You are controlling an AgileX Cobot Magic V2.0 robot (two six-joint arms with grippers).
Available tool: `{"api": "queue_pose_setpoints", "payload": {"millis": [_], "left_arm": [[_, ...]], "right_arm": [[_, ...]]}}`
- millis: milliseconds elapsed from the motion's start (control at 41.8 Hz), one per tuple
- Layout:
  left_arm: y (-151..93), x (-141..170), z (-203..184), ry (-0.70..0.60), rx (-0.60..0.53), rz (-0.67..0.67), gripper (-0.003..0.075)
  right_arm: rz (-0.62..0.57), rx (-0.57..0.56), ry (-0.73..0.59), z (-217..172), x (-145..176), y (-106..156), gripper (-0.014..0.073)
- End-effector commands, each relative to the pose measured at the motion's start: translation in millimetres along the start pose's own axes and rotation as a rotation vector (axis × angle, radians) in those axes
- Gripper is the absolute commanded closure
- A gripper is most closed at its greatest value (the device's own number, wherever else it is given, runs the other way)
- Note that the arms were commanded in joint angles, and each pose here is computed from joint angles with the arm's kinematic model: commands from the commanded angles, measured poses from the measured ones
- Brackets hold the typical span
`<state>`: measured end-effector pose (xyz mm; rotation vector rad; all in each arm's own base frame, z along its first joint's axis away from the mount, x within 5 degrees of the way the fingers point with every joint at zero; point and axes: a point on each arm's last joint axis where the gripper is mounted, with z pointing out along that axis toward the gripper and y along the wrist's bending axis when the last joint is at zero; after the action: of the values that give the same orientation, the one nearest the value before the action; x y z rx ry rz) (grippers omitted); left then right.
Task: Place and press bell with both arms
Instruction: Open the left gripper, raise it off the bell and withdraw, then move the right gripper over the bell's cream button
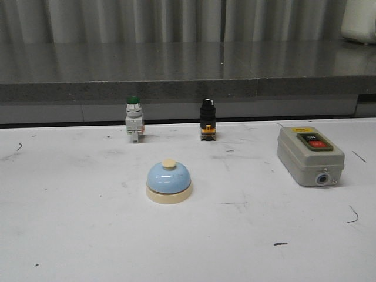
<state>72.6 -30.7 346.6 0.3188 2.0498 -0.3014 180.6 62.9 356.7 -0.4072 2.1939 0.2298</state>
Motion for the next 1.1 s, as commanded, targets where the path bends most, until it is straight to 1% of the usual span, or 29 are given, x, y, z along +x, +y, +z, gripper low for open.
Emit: {"api": "queue_pose_setpoints", "payload": {"millis": [0,240,359,575,695,838,1078], "left_arm": [[-1.1,-13.8,-4.4,-0.1,0.007,-0.015,0.0185],[-1.1,-13.8,-4.4,-0.1,0.007,-0.015,0.0185],[-1.1,-13.8,-4.4,-0.1,0.007,-0.015,0.0185],[-1.1,-13.8,-4.4,-0.1,0.007,-0.015,0.0185],[-1.1,-13.8,-4.4,-0.1,0.007,-0.015,0.0185],[-1.1,-13.8,-4.4,-0.1,0.007,-0.015,0.0185],[-1.1,-13.8,-4.4,-0.1,0.007,-0.015,0.0185]], "right_arm": [[-0.05,-0.041,-0.05,4.5,-23.8,10.2,0.0663],[-0.136,-0.153,0.079,51.4,-49.2,45.2,0.0663],[-0.175,-0.188,0.126,73.1,-60.1,62.0,0.0663],[-0.237,-0.226,0.223,108.9,-70.3,88.2,0.0663],[-0.258,-0.239,0.284,126.3,-73.5,98.7,0.0663],[-0.266,-0.243,0.336,144.4,-76.3,104.6,0.0663],[-0.271,-0.243,0.378,168.3,-79.4,110.6,0.0663]]}}
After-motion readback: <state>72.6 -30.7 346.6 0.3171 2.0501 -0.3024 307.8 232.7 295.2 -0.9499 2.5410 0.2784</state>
